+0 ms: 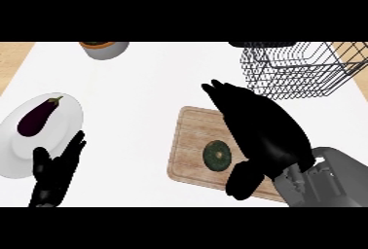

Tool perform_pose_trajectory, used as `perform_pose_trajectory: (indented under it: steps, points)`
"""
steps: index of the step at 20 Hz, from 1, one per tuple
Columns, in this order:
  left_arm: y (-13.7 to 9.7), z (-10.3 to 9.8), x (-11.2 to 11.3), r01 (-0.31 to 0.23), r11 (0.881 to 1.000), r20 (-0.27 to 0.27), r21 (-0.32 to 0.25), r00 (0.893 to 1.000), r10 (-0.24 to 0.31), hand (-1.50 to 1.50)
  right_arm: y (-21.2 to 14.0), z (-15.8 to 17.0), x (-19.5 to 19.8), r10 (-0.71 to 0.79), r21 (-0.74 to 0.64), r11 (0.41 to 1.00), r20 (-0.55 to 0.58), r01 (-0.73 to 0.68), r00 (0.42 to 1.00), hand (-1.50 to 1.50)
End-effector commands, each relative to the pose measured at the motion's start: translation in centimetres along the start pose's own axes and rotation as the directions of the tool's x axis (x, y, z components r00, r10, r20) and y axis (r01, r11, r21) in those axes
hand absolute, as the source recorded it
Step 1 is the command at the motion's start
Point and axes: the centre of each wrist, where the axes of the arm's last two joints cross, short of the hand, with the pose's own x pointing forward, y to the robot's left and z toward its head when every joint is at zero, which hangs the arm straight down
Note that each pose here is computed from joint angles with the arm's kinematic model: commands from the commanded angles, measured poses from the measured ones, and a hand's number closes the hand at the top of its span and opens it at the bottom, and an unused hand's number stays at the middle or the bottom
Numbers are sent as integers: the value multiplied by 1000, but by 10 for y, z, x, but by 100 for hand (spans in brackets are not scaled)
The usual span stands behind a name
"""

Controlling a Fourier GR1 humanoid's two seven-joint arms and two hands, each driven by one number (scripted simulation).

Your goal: Pick the squash from the cutting board and place it in the basket

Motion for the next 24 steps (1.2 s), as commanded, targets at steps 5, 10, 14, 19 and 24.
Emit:
perform_pose_trajectory:
  steps: [5,10,14,19,24]
  points:
    - [-6,10,-17,-10,999,-110,-30,994,6,0,35,-18,-15,53,60,997,-232,-40,971,-150]
    - [-5,-5,-32,2,1000,-118,-17,993,-4,0,52,-23,-7,10,15,1000,-214,-7,977,-150]
    - [2,1,-27,-1,1000,-126,-4,992,1,0,70,-11,-36,8,25,1000,-213,-3,977,-150]
    - [-12,-2,-17,-1,999,-108,-42,994,-3,0,90,-27,-33,26,24,999,-232,-21,972,-150]
    - [-3,3,-16,15,999,-103,-30,995,-18,0,102,-34,-39,28,9,1000,-221,-27,975,-150]
